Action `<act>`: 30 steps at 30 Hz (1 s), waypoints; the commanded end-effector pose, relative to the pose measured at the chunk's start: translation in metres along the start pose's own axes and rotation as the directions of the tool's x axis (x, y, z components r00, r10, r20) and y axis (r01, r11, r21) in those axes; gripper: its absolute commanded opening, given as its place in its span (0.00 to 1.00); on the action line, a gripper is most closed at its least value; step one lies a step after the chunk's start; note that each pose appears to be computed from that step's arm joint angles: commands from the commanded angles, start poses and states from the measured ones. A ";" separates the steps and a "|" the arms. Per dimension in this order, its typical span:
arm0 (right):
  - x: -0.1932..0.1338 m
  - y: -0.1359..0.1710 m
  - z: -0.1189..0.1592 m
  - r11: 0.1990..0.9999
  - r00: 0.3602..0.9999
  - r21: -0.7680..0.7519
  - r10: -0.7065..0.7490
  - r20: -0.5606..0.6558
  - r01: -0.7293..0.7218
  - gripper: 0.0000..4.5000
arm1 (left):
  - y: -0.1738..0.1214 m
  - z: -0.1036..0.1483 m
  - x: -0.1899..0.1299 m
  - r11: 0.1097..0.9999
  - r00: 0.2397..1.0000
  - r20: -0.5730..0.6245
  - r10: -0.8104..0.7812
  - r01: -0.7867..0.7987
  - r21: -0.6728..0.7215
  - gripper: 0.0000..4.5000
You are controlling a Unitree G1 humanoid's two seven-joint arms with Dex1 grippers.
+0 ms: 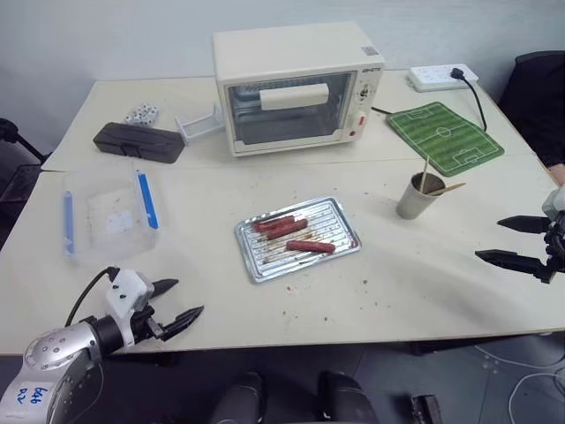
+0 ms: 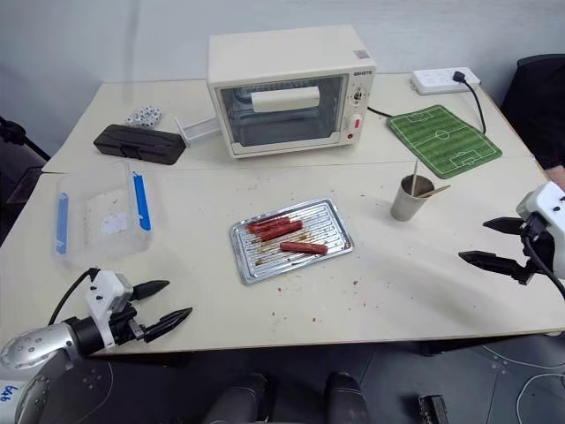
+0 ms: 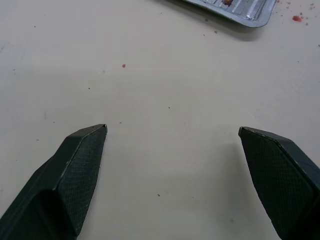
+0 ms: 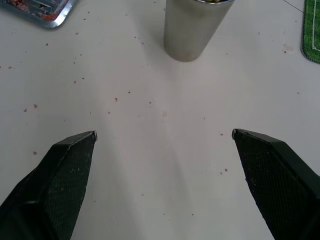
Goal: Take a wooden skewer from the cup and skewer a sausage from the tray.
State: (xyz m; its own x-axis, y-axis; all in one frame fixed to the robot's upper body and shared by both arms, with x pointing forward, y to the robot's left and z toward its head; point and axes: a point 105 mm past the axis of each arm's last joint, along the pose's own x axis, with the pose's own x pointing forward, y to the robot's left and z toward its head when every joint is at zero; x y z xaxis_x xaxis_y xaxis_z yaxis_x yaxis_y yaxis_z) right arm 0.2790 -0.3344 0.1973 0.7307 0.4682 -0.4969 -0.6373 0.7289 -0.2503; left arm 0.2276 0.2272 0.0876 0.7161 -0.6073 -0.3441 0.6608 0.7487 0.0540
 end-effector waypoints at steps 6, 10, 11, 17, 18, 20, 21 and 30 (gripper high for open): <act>0.001 -0.002 0.001 0.999 0.999 -0.020 -0.037 0.001 0.037 1.00 | 0.007 0.008 -0.001 0.999 0.999 0.027 0.043 -0.043 0.008 0.99; 0.001 -0.002 0.001 0.999 0.999 -0.016 -0.046 0.007 0.046 1.00 | 0.009 0.010 -0.002 0.998 0.997 0.043 0.059 -0.059 -0.010 0.99; 0.001 -0.002 0.001 0.999 0.999 -0.010 -0.050 0.011 0.050 1.00 | 0.010 0.011 -0.002 0.998 0.997 0.052 0.060 -0.059 -0.017 0.99; 0.004 0.002 0.001 0.997 0.997 0.020 -0.069 0.028 0.068 1.00 | 0.006 0.019 0.001 0.999 0.997 0.070 0.031 -0.030 -0.025 0.99; 0.005 0.003 0.001 0.997 0.996 0.025 -0.077 0.032 0.077 1.00 | 0.006 0.022 0.003 0.999 0.997 0.079 0.025 -0.023 -0.030 0.99; 0.005 0.006 0.003 0.996 0.995 0.044 -0.084 0.051 0.081 1.00 | 0.005 0.027 0.005 0.999 0.996 0.093 0.011 -0.007 -0.039 0.99; 0.005 0.007 0.004 0.994 0.994 0.055 -0.093 0.063 0.089 1.00 | 0.004 0.032 0.007 0.999 0.995 0.105 -0.002 0.006 -0.041 0.99; 0.003 0.029 0.034 0.975 0.957 0.174 -0.176 0.232 0.137 1.00 | -0.010 0.074 0.017 0.980 0.966 0.170 -0.196 0.194 0.028 0.99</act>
State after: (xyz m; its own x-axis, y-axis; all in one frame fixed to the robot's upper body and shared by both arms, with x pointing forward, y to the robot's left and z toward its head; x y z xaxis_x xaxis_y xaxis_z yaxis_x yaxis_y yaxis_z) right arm 0.2729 -0.2987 0.1991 0.8421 0.4463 -0.3028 -0.5031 0.8523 -0.1429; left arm 0.2542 0.2010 0.1369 0.6461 -0.7336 -0.2108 0.7486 0.6629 -0.0124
